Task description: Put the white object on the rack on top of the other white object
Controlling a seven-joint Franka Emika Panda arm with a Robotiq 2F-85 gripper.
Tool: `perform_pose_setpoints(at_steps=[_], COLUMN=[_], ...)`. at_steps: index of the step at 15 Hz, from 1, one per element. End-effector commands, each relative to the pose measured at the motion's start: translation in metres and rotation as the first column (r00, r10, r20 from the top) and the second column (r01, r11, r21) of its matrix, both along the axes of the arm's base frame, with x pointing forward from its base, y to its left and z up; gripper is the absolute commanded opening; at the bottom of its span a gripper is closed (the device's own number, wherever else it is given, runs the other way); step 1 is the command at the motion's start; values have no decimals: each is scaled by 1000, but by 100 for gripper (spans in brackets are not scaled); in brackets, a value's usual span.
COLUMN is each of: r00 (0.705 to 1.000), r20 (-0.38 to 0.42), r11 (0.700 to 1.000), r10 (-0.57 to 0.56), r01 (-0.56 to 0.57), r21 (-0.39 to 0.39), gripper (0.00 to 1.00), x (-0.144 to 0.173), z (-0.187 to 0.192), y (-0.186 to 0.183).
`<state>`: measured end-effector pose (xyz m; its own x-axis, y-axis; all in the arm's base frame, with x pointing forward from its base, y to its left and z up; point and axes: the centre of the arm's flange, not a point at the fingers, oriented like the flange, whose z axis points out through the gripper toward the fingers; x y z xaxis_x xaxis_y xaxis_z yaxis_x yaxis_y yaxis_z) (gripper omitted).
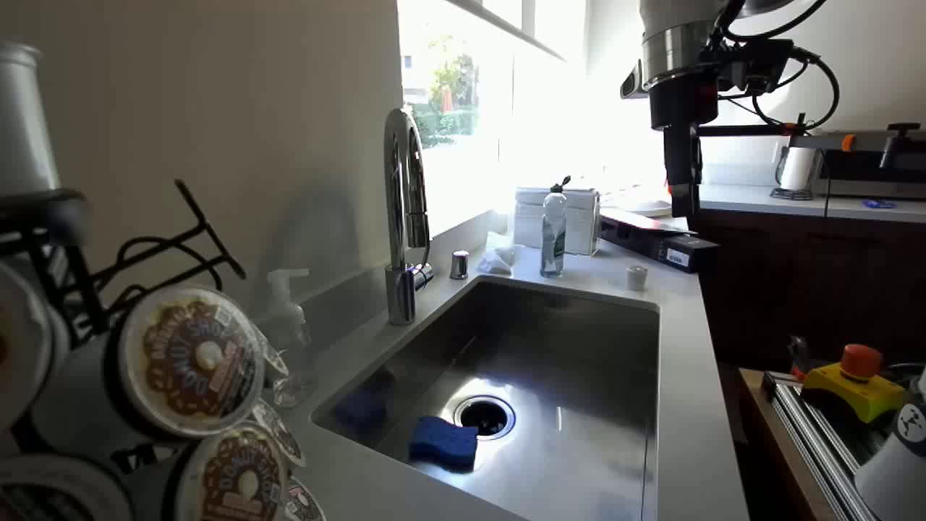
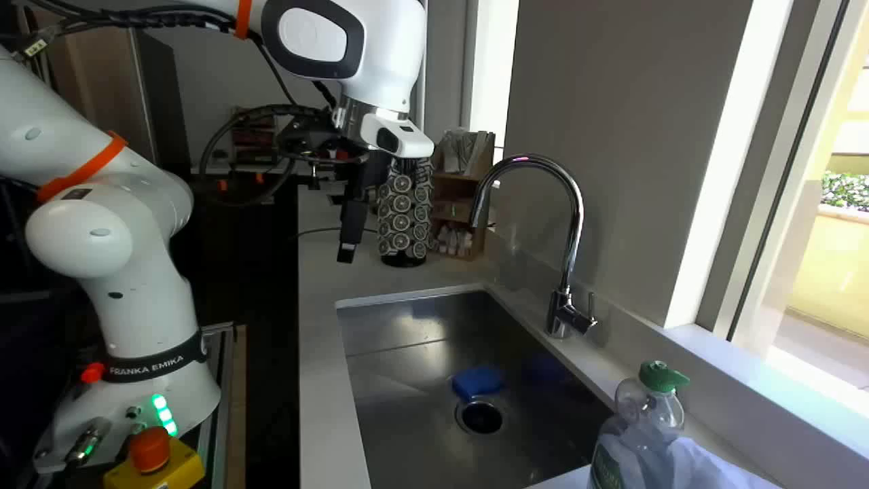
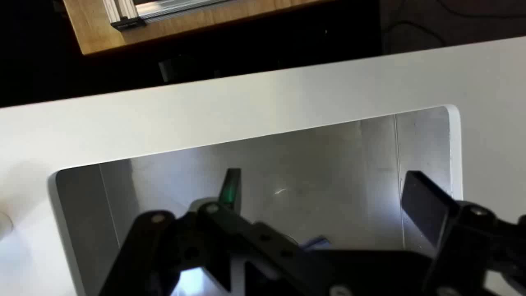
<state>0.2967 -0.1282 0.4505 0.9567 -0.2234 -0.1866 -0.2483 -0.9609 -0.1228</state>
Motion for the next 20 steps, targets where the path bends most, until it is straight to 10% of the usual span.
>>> perform_pose_setpoints(at_steps=[1,6,11,20], r00=[1000,1000,973,766], r20=[0,0,-2,181], r11=[1000,1000,967,769], r10=[0,0,232,616], r01=[0,0,-230,-535], r21=[0,0,-113,-350], gripper=[100,100,100,100], x=[0,0,45,89], z=[0,0,15,91], y=[0,0,80,226])
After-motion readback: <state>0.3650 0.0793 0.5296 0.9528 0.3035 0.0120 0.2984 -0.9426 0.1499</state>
